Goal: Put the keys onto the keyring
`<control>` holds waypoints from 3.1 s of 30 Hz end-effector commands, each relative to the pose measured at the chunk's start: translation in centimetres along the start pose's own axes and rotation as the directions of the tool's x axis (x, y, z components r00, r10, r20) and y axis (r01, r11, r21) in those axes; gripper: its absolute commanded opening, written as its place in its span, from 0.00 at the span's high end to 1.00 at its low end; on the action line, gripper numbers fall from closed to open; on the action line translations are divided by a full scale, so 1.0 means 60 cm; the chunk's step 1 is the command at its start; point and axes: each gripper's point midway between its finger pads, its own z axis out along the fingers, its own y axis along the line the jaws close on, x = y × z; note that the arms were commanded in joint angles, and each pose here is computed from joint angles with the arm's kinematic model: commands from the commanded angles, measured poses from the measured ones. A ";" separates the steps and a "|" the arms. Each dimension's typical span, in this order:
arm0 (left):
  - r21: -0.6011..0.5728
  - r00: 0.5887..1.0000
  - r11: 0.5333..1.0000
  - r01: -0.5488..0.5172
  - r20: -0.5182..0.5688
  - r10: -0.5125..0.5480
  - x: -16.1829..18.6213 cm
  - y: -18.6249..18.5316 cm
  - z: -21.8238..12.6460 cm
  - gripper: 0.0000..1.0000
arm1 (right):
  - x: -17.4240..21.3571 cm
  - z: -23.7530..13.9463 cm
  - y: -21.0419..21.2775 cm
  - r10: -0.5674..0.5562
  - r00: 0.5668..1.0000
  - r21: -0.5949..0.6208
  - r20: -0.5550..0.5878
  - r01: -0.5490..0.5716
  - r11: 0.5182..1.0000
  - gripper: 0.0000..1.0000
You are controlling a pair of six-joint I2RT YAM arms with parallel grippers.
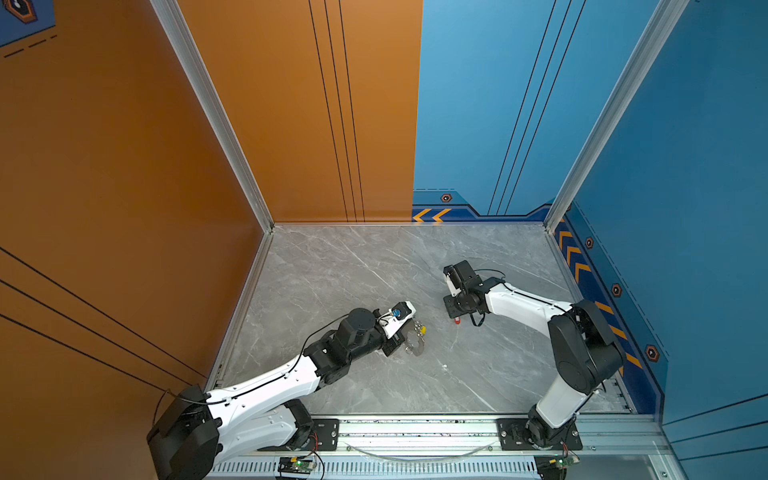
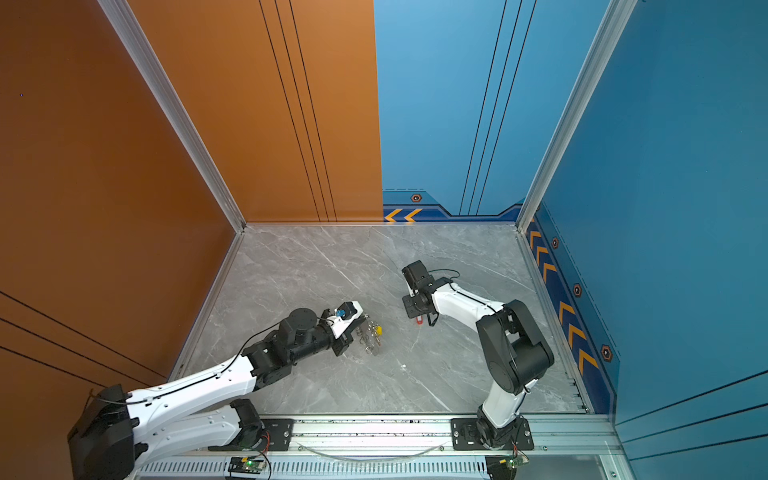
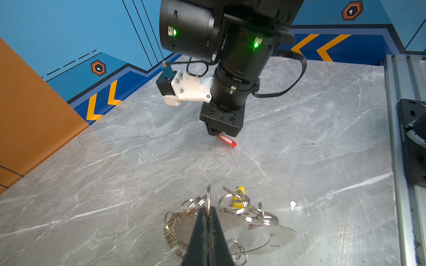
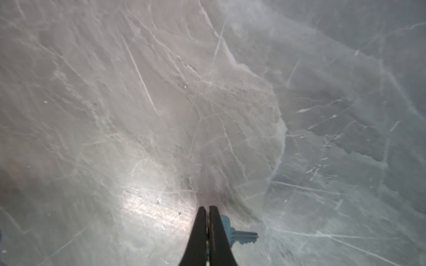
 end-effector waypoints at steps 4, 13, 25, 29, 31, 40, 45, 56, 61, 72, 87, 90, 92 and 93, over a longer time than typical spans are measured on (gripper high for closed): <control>-0.025 0.999 1.000 -0.006 0.031 0.007 -0.018 0.005 -0.004 1.00 | -0.024 -0.088 -0.004 -0.068 0.987 0.035 0.144 0.063 0.997 1.00; 0.132 0.997 0.991 0.004 0.071 -0.014 -0.041 -0.036 -0.005 1.00 | -0.054 -0.220 0.079 -0.102 0.858 -0.190 0.503 0.225 0.956 1.00; 0.324 0.994 0.946 -0.008 0.106 -0.028 -0.057 -0.074 -0.010 1.00 | 0.015 -0.289 0.199 -0.137 0.723 -0.421 0.677 0.533 0.734 1.00; 0.364 0.994 0.932 0.002 0.105 -0.043 -0.054 -0.074 -0.012 1.00 | 0.038 -0.294 0.220 -0.135 0.710 -0.467 0.692 0.582 0.665 1.00; 0.382 0.994 0.924 0.009 0.100 -0.051 -0.050 -0.074 -0.012 1.00 | 0.043 -0.294 0.221 -0.142 0.701 -0.464 0.698 0.595 0.656 1.00; 0.387 0.995 0.922 0.031 0.078 -0.066 -0.033 -0.066 -0.011 1.00 | 0.043 -0.278 0.211 -0.162 0.707 -0.447 0.688 0.589 0.673 1.00; 0.271 0.996 0.962 0.025 0.078 -0.048 -0.029 -0.035 -0.009 1.00 | 0.009 -0.195 0.121 -0.172 0.838 -0.255 0.518 0.343 0.904 1.00; 0.018 0.996 0.999 0.031 0.089 -0.033 -0.024 0.033 -0.016 1.00 | 0.119 -0.114 -0.022 -0.005 0.993 0.214 -0.119 0.030 0.976 1.00; 0.013 0.995 0.999 0.035 0.089 -0.036 -0.021 0.033 -0.017 1.00 | 0.164 -0.084 0.002 0.044 0.975 0.177 -0.217 -0.005 0.984 1.00; 0.007 0.995 1.000 0.027 0.096 -0.028 -0.023 0.029 -0.022 1.00 | 0.146 -0.004 0.034 0.030 0.972 0.119 -0.233 -0.002 0.993 1.00; 0.003 0.995 1.000 0.023 0.095 -0.023 -0.022 0.029 -0.023 1.00 | 0.144 -0.002 0.025 0.038 0.974 0.098 -0.223 -0.017 0.995 0.74; 0.005 0.996 1.000 0.023 0.091 -0.023 -0.020 0.028 -0.022 1.00 | 0.145 -0.010 0.025 0.048 0.976 0.088 -0.213 -0.030 0.996 0.71; 0.006 0.996 1.000 0.023 0.091 -0.024 -0.020 0.028 -0.021 1.00 | 0.147 -0.016 0.023 0.064 0.977 0.089 -0.204 -0.047 0.995 0.70; 0.006 0.996 1.000 0.023 0.091 -0.023 -0.020 0.028 -0.021 1.00 | 0.148 -0.018 0.024 0.070 0.977 0.089 -0.202 -0.053 0.995 0.70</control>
